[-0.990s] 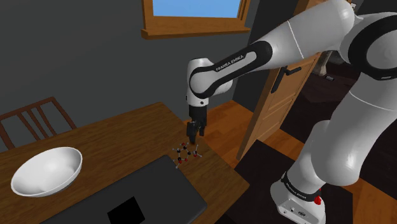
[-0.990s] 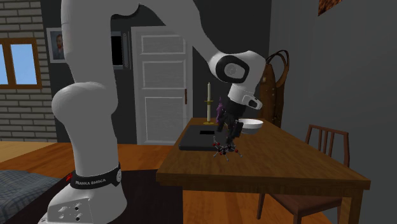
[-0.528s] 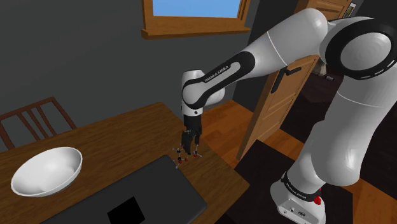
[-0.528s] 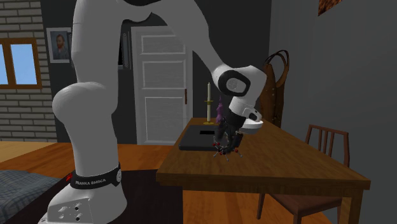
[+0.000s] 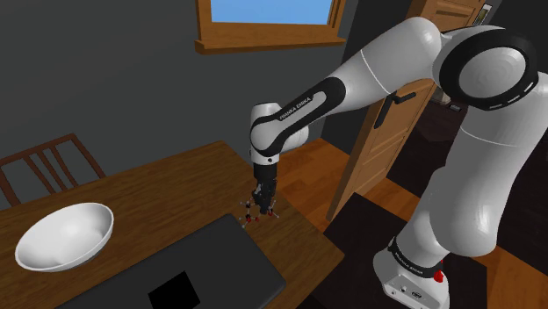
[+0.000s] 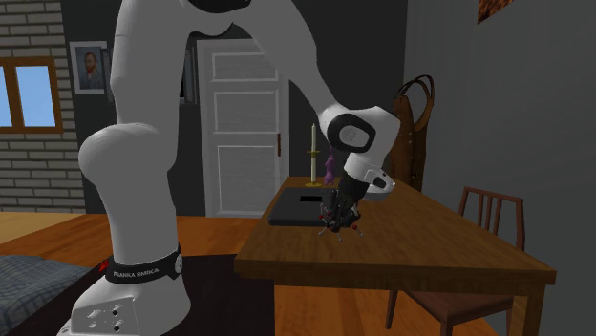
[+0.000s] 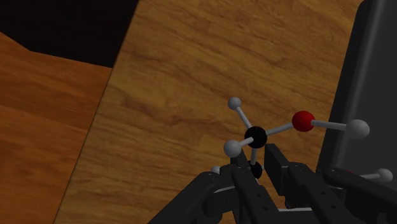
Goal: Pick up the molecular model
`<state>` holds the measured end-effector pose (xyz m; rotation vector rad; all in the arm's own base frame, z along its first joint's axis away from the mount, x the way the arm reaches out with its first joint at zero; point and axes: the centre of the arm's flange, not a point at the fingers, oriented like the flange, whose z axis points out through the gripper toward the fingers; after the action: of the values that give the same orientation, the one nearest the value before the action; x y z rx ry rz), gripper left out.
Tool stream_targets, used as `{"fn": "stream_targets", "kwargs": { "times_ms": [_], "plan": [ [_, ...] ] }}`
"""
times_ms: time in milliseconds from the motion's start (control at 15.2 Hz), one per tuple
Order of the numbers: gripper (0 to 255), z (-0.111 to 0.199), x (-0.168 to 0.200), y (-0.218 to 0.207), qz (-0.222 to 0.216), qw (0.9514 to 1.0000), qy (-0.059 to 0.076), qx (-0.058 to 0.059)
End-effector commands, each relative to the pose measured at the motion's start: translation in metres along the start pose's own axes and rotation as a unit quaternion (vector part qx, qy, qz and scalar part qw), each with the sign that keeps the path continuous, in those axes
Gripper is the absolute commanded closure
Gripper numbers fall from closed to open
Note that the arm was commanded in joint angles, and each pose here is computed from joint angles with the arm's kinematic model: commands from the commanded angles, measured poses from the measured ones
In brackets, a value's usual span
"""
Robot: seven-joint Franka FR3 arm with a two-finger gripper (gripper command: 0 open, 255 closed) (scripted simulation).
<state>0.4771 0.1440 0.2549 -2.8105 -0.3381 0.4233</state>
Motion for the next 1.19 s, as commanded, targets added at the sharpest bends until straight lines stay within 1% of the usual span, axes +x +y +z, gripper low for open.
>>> {"fn": "stream_targets", "kwargs": {
  "times_ms": [0, 330, 1122],
  "plan": [
    [255, 0.0, 0.0, 0.0, 0.0, 1.0, 0.0, 0.0],
    [255, 0.0, 0.0, 0.0, 0.0, 1.0, 0.0, 0.0],
    [255, -0.058, -0.016, -0.02, 0.0, 1.0, 0.0, 0.0]
  ]
}}
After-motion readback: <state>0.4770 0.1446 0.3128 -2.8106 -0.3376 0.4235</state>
